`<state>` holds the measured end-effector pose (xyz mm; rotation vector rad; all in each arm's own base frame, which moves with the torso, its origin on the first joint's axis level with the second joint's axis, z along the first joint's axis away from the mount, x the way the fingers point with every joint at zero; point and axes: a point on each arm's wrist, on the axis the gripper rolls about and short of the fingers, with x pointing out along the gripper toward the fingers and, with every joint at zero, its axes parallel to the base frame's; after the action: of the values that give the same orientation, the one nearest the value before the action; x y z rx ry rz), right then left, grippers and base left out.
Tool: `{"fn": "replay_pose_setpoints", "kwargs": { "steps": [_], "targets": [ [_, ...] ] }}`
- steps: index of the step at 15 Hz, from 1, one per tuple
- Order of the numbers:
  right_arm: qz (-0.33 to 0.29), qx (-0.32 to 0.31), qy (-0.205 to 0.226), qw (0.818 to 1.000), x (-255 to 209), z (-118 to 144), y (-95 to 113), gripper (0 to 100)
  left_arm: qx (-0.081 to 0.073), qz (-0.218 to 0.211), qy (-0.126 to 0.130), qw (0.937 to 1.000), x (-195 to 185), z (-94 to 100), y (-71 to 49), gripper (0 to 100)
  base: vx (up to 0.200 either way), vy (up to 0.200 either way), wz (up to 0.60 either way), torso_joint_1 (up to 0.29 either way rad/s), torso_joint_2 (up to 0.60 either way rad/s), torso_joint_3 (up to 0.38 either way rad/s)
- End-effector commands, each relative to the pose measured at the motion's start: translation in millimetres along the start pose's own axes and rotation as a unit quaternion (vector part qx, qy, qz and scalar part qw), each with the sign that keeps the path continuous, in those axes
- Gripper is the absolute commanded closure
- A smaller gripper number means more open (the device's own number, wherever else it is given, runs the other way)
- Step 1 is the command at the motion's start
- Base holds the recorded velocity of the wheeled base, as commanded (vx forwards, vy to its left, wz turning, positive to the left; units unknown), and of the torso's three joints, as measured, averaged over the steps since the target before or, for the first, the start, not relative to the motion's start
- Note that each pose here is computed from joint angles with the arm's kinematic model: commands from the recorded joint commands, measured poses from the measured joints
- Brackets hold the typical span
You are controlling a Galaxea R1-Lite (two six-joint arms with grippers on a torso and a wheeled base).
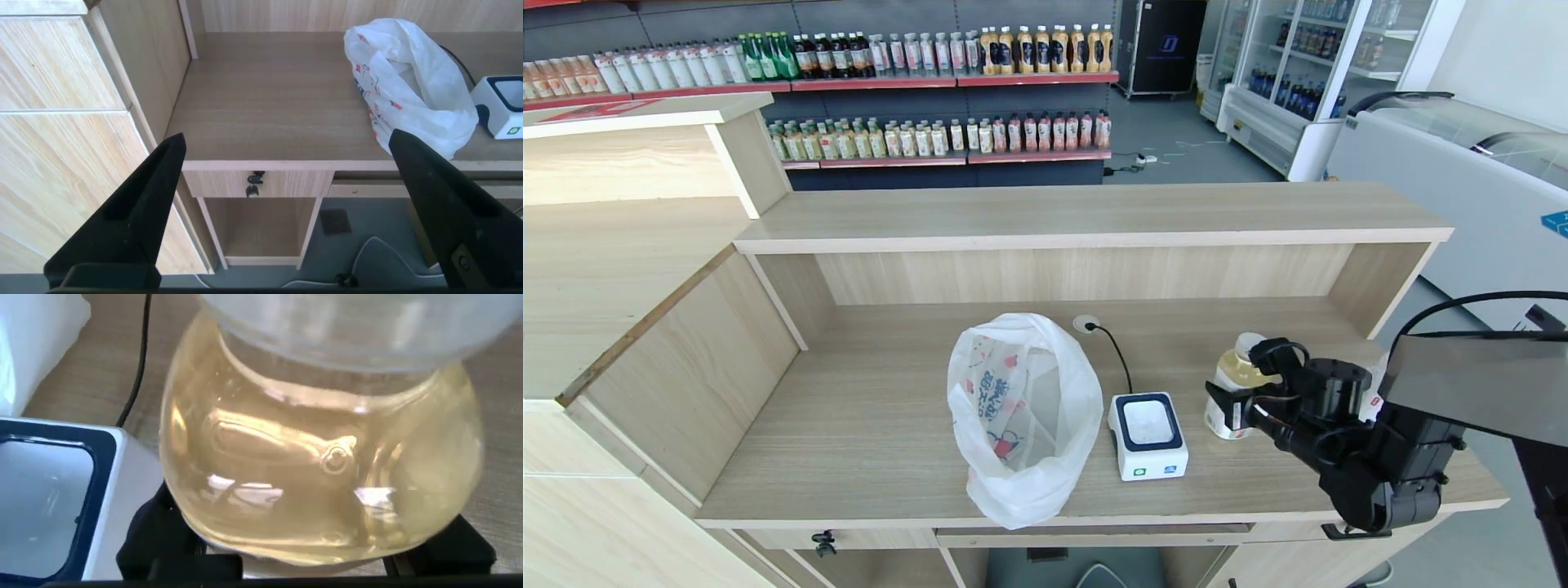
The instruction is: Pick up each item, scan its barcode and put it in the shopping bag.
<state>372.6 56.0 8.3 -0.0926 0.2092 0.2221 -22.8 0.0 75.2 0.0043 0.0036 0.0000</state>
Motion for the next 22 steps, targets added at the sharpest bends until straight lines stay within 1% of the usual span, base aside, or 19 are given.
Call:
{"fn": "replay_pose_setpoints", "kwargs": {
  "steps": [1,2,3,4,5,6,7,9,10,11,13,16,18,19,22],
  "targets": [
    [0.018,0.046,-0.049,0.998,-51,112,-29,100,0.000,0.000,0.000,1.0000,0,0.0,0.0,0,0.000,0.000,0.00,0.000,0.00,0.000],
    [0.044,0.062,-0.039,0.996,-70,136,-35,100,0.000,0.000,0.000,1.0000,0,0.0,0.0,0,0.000,0.000,0.00,0.000,0.00,0.000],
    [0.089,0.097,-0.020,0.991,-99,166,-42,100,0.000,0.000,0.000,1.0000,0,0.0,0.0,0,0.000,0.000,0.00,0.000,0.00,0.000],
    [0.124,0.120,-0.012,0.985,-117,184,-45,100,0.000,0.000,0.000,1.0000,0,0.0,0.0,0,0.000,0.000,0.00,0.000,0.00,0.000],
    [0.149,0.131,-0.012,0.980,-126,192,-47,100,0.000,0.000,0.000,1.0000,0,0.0,0.0,0,0.000,0.000,0.00,0.000,0.00,0.000],
    [0.192,0.139,-0.021,0.971,-139,202,-49,100,0.000,0.000,0.000,1.0000,0,0.0,0.0,0,0.000,0.000,0.00,0.000,0.00,0.000],
    [0.241,0.148,-0.033,0.958,-152,212,-45,100,0.000,0.000,0.000,1.0000,0,0.0,0.0,0,0.000,0.000,0.00,0.000,0.00,0.000],
    [0.359,0.168,-0.041,0.917,-182,233,-34,100,0.000,0.000,0.000,1.0000,0,0.0,0.0,0,0.000,0.000,0.00,0.000,0.00,0.000],
    [0.406,0.156,-0.043,0.899,-194,240,-27,100,0.000,0.000,0.000,1.0000,0,0.0,0.0,0,0.000,0.000,0.00,0.000,0.00,0.000],
    [0.429,0.148,-0.042,0.890,-198,241,-22,100,0.000,0.000,0.000,1.0000,0,0.0,0.0,0,0.000,0.000,0.00,0.000,0.00,0.000],
    [0.466,0.138,-0.038,0.873,-208,241,-3,100,0.000,0.000,0.000,1.0000,0,0.0,0.0,0,0.000,0.000,0.00,0.000,0.00,0.000],
    [0.506,0.135,-0.020,0.852,-225,227,18,100,0.000,0.000,0.000,1.0000,0,0.0,0.0,0,0.000,0.000,0.00,0.000,0.00,0.000],
    [0.529,0.129,-0.012,0.839,-232,221,26,100,0.000,0.000,0.000,1.0000,0,0.0,0.0,0,0.000,0.000,0.00,0.000,0.00,0.000],
    [0.538,0.125,-0.008,0.834,-232,218,31,100,0.000,0.000,0.000,1.0000,0,0.0,0.0,0,0.000,0.000,0.00,0.000,0.00,0.000],
    [0.544,0.104,-0.006,0.832,-227,207,35,100,0.000,0.000,0.000,1.0000,0,0.0,0.0,0,0.000,0.000,0.00,0.000,0.00,0.000]
  ]
}}
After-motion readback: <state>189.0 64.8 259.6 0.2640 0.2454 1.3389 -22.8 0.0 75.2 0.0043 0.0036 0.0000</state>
